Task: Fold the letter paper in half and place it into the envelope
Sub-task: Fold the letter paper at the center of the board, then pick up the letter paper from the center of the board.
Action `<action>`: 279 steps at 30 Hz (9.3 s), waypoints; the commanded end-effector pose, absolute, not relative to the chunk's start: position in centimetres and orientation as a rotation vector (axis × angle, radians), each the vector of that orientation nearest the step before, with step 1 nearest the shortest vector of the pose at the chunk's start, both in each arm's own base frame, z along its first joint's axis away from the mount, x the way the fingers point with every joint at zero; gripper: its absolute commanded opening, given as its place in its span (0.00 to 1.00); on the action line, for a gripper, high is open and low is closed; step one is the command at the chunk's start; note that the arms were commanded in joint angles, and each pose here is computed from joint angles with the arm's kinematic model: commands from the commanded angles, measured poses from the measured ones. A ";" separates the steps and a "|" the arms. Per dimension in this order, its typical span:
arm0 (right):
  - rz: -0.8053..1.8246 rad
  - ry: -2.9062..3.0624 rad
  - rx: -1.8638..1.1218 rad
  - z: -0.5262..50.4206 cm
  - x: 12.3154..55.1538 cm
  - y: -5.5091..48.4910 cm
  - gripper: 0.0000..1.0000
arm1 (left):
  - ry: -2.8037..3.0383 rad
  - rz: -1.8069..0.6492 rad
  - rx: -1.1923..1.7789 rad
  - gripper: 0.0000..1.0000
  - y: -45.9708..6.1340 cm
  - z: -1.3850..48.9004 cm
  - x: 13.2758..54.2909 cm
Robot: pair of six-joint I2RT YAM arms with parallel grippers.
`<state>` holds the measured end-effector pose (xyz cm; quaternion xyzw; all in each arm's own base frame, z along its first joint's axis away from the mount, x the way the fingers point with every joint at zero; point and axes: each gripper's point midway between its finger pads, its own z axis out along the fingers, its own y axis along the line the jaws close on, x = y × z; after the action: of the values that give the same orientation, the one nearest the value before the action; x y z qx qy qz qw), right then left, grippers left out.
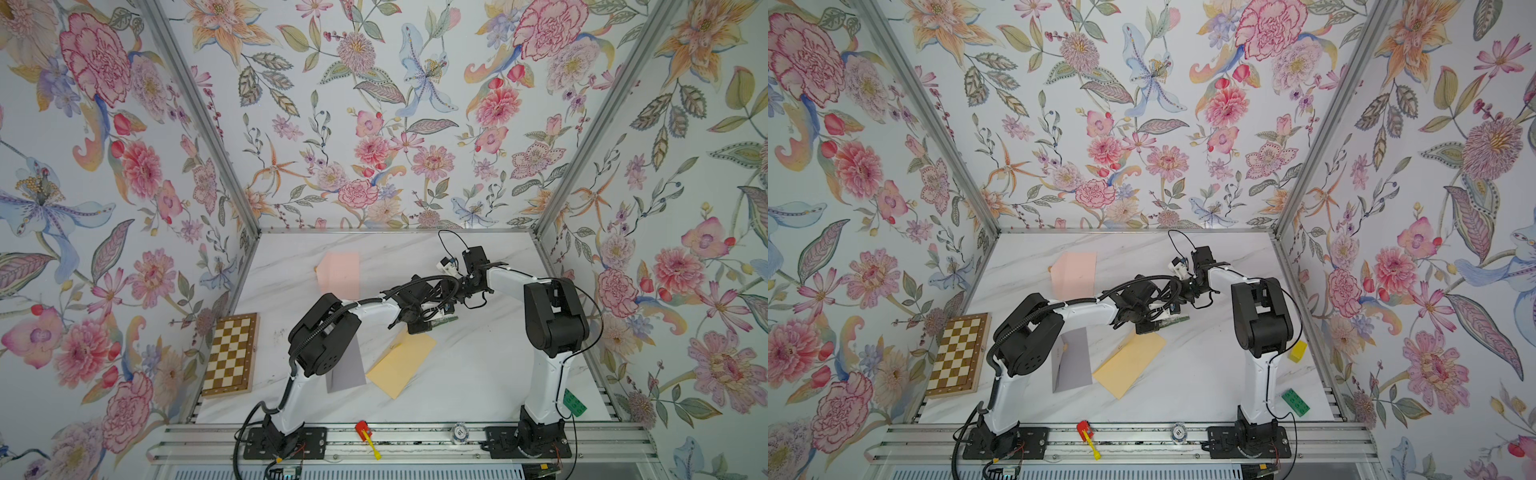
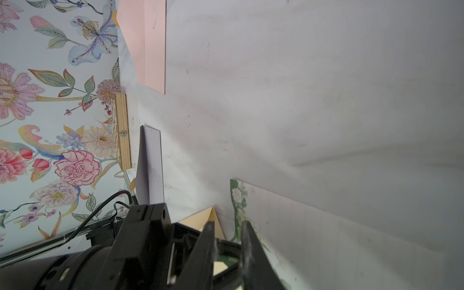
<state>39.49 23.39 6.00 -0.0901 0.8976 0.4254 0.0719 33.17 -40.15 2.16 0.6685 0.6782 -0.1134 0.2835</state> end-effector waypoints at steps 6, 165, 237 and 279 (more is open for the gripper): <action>1.292 2.763 -0.283 3.4 39.1 25.2 0.22 | 1.860 -0.266 1.859 0.03 -39.2 -1.0 31.9; 0.566 2.113 -0.371 8.0 33.8 17.8 0.00 | 1.983 -1.157 1.280 0.46 -38.3 3.7 36.3; 1.320 1.865 -0.292 21.1 34.3 18.2 0.65 | 1.627 -1.423 0.835 0.00 -37.8 22.0 35.2; 1.433 1.836 -0.364 21.4 35.7 21.8 0.21 | 1.616 -1.447 0.799 0.00 -37.7 22.3 35.1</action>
<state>35.57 21.25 19.87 -0.1198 0.7363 0.5546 0.3688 35.14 -38.22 20.76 0.3154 0.6500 -0.5753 0.3834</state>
